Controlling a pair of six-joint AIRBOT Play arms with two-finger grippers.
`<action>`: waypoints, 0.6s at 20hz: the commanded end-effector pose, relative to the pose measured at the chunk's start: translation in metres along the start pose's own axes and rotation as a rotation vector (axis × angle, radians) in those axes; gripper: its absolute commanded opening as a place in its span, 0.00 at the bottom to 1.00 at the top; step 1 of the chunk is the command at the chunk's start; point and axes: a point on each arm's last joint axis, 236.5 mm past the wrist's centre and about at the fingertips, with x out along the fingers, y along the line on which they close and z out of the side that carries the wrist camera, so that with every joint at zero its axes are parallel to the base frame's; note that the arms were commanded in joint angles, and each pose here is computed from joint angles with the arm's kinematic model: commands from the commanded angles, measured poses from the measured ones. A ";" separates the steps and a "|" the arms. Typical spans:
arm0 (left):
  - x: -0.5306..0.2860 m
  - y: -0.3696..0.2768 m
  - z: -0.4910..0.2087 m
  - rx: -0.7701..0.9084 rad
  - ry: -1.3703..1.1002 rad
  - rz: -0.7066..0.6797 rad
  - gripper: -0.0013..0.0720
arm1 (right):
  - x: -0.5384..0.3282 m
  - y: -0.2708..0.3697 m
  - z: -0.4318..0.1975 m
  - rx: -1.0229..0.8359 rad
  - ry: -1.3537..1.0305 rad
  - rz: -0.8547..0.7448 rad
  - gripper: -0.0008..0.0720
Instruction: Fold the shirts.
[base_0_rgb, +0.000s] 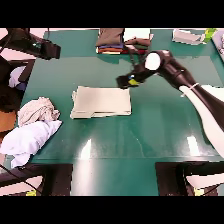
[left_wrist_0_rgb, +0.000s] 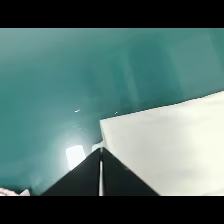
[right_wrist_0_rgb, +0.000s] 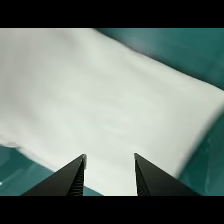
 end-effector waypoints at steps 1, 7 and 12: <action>-0.001 -0.020 0.010 0.039 -0.042 -0.029 0.05 | 0.001 -0.071 -0.033 0.143 0.105 -0.131 0.64; -0.001 -0.022 0.008 0.040 -0.033 -0.033 0.05 | 0.044 -0.061 -0.059 0.305 0.240 -0.084 0.78; 0.000 -0.021 0.003 0.041 -0.012 -0.033 0.05 | 0.091 -0.031 -0.065 0.421 0.288 0.046 0.78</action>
